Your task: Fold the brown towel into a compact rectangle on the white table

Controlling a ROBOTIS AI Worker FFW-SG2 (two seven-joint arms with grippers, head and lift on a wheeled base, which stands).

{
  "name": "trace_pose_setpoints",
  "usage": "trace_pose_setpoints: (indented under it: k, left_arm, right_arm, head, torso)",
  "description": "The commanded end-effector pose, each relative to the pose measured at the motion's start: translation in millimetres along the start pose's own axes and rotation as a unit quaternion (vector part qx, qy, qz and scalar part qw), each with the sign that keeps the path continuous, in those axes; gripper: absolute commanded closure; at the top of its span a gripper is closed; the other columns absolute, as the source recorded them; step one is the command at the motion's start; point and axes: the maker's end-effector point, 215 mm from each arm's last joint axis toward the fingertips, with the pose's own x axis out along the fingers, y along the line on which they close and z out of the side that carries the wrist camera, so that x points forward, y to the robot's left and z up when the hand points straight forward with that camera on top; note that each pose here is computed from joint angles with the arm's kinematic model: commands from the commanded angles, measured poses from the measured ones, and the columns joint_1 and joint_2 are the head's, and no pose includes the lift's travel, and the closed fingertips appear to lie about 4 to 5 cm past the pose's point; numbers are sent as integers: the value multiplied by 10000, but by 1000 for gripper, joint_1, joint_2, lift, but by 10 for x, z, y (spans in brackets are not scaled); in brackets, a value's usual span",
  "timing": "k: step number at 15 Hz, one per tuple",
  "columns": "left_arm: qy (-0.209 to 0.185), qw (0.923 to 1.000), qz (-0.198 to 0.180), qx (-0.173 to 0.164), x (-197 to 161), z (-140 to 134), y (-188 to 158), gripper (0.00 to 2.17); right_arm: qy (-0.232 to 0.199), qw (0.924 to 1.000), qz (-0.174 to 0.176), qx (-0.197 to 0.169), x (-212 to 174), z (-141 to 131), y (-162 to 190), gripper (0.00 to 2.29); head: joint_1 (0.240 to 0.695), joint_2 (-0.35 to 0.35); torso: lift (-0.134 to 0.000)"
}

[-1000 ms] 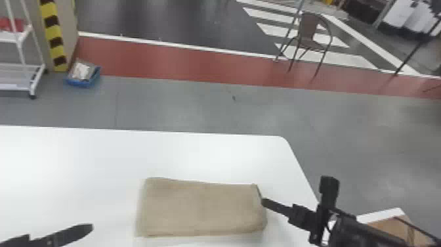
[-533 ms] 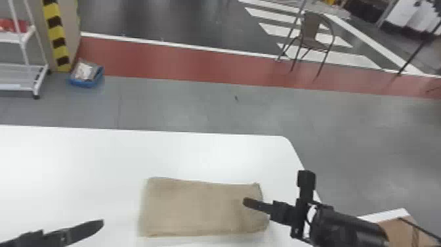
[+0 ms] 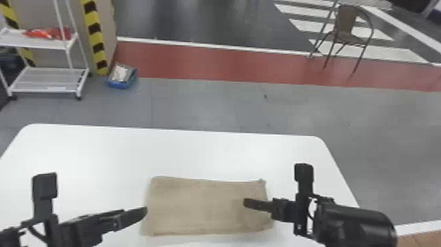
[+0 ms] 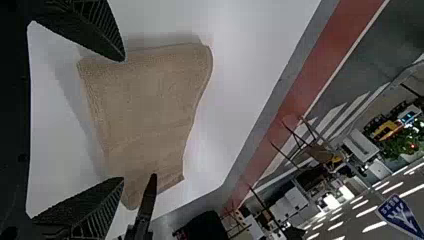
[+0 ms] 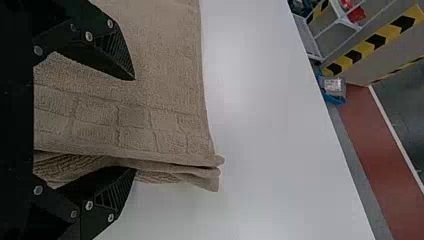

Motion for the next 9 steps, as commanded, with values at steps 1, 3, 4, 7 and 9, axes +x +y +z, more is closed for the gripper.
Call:
trace_pose_setpoints:
  k: [1,3,4,7,9]
  left_arm:
    - [-9,10000,-40,49,43,-9,-32,26]
    - [-59,9999,-78,61,74,-12,-40,29]
    - [-138,9998,-94,124,101,9,-38,36]
    - [-316,9990,-132,290,173,67,-55,33]
    - [-403,9979,-173,468,242,85,-110,33]
  right_arm:
    - [87,9998,83,-127,36,16,181,343]
    - [70,9997,152,-164,35,46,256,343]
    - [68,9995,244,-180,41,40,323,343]
    - [71,9989,434,-146,-3,23,492,343]
    - [29,9992,368,-131,-122,25,460,336]
  head:
    - [695,-191]
    - [695,-181]
    - [695,-178]
    - [695,-161]
    - [695,-154]
  torso:
    - [0]
    - [0]
    - [0]
    - [0]
    - [0]
